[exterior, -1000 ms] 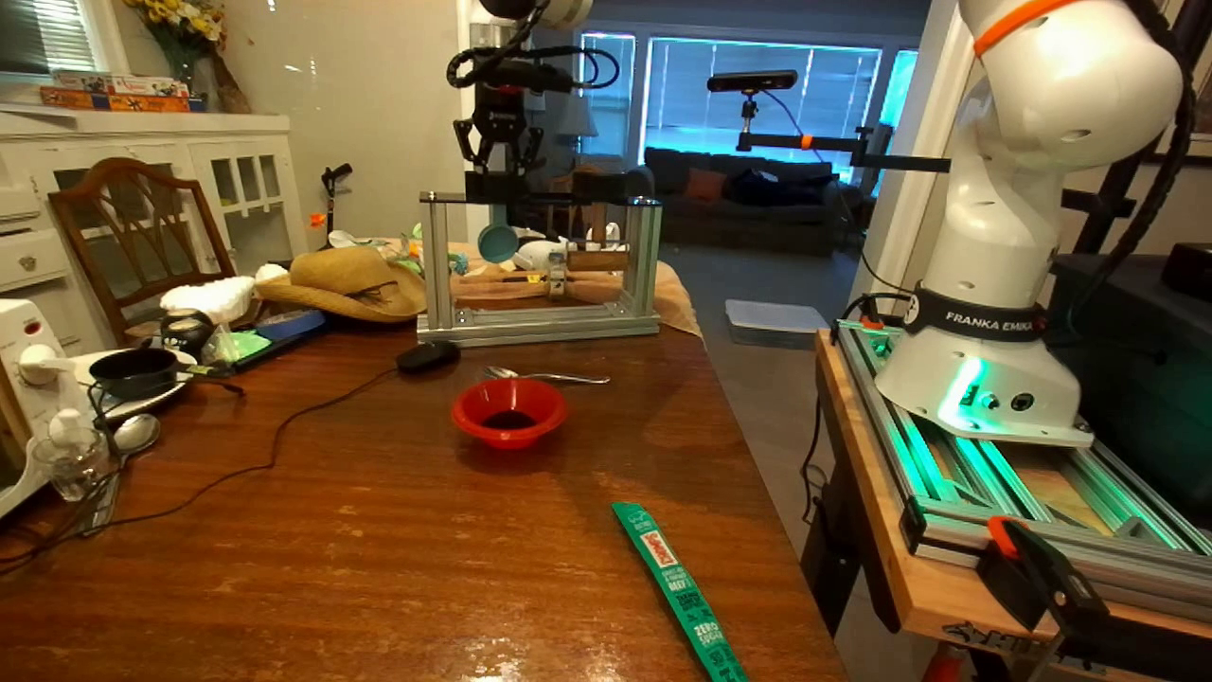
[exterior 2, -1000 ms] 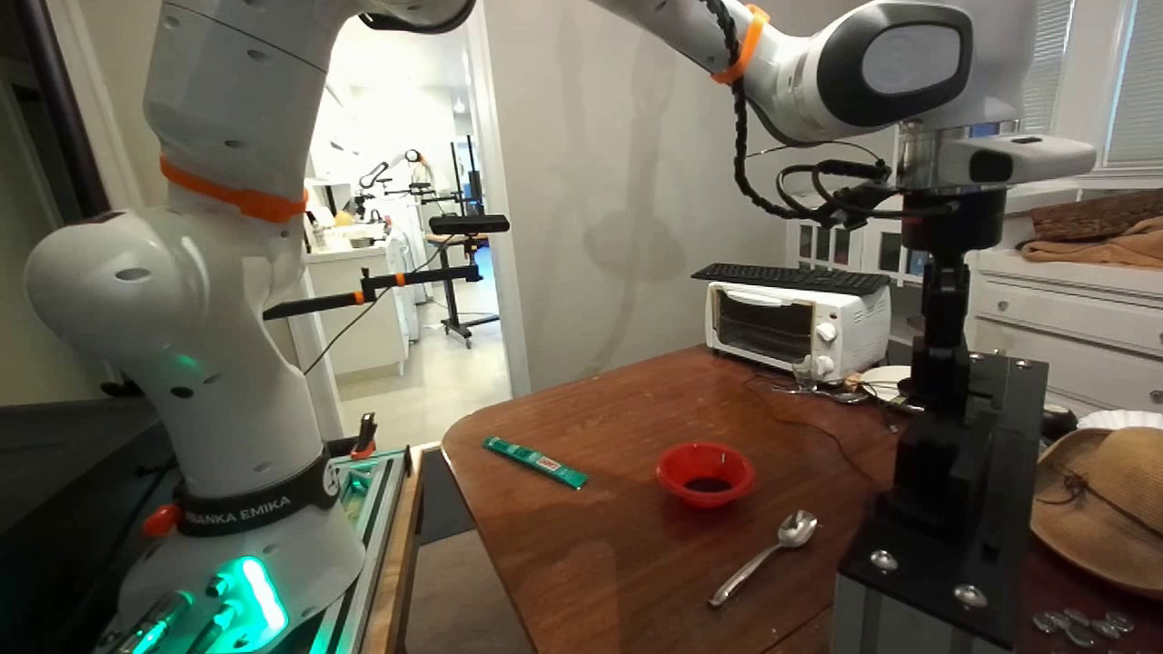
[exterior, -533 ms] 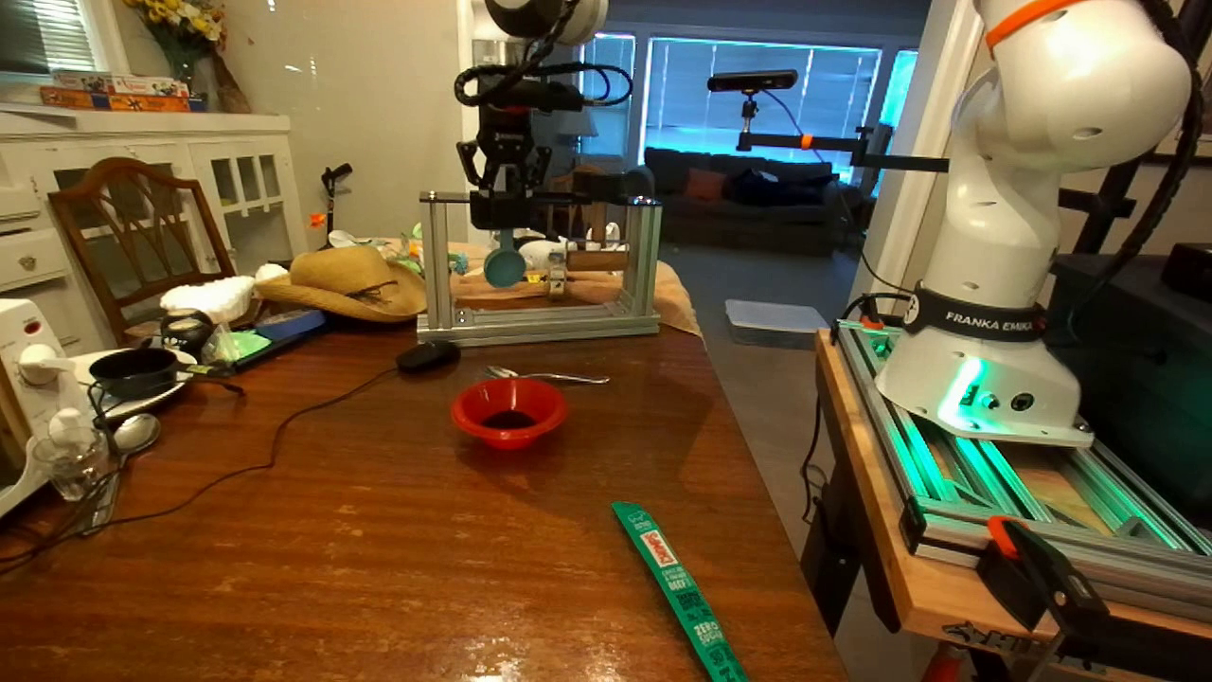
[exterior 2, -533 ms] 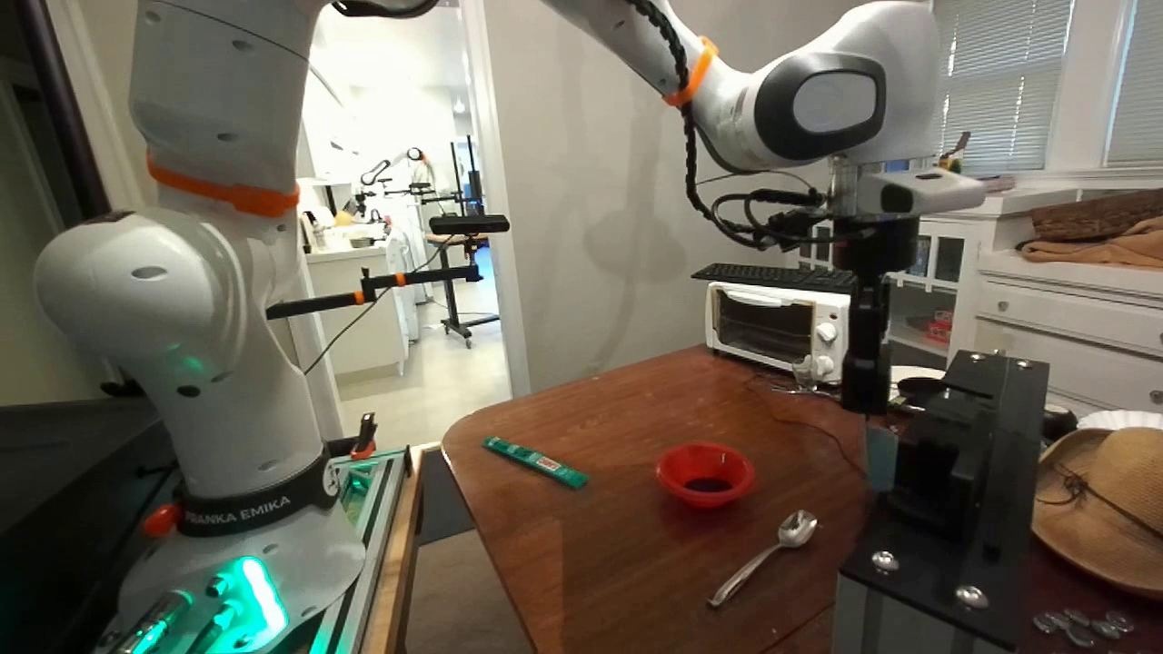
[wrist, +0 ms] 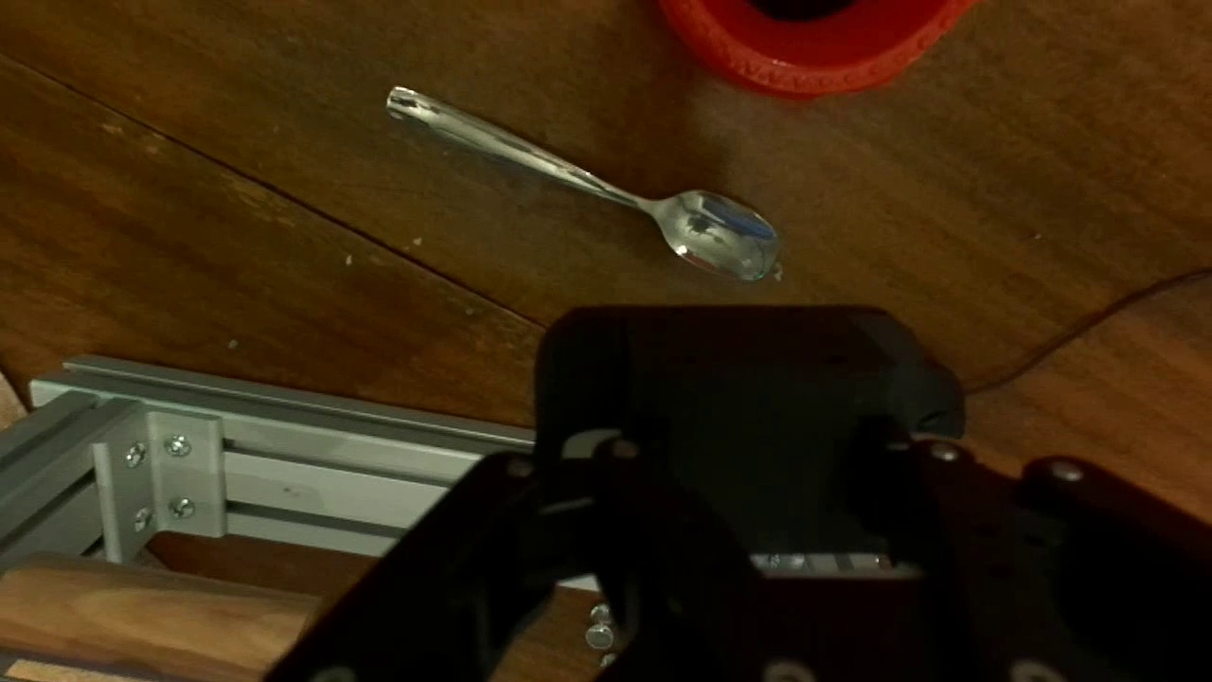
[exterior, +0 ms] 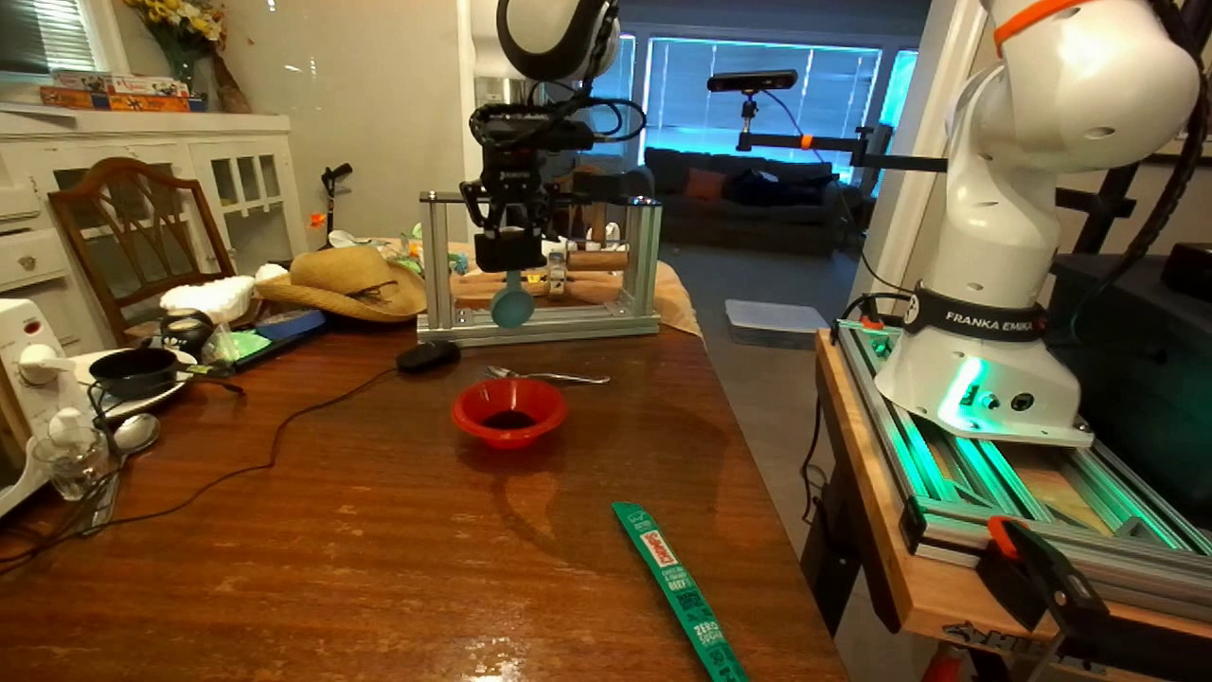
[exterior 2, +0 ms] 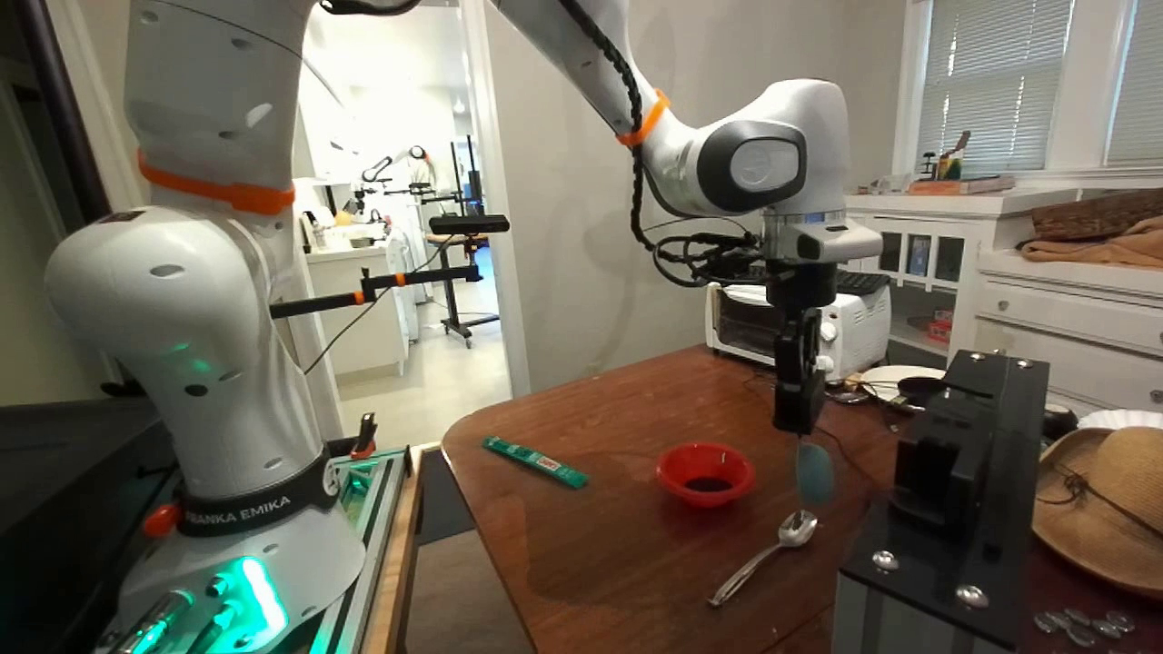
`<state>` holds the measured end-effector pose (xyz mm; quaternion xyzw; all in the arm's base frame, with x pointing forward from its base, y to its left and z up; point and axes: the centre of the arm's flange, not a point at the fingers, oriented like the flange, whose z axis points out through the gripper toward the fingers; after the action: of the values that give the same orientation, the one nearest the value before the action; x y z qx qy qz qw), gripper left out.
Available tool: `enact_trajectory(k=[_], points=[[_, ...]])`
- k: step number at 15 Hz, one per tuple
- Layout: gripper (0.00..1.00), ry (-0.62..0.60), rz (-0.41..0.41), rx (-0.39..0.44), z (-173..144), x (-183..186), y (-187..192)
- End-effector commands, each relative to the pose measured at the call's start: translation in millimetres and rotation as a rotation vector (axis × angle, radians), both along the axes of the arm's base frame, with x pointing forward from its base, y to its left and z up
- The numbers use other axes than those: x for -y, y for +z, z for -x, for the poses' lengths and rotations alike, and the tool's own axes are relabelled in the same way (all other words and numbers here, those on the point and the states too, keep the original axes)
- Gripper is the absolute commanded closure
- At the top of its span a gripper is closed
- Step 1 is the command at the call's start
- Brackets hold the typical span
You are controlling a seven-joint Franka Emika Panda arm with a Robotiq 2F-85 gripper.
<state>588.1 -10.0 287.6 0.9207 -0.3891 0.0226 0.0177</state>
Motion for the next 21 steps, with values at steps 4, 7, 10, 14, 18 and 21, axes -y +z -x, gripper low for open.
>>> enact_trajectory(k=[4,7,10,14,18,21], points=[[0.77,-0.040,-0.006,-0.024,28.7,-8.4,46.9],[0.77,-0.013,-0.054,-0.070,30.7,-10.4,61.8],[0.77,0.056,-0.148,-0.115,34.4,-16.7,67.3],[0.52,0.111,-0.171,-0.091,31.9,-23.5,64.9],[0.52,0.148,-0.190,-0.081,31.1,-19.8,67.2],[0.77,0.181,-0.203,-0.074,29.6,-18.2,68.6]])
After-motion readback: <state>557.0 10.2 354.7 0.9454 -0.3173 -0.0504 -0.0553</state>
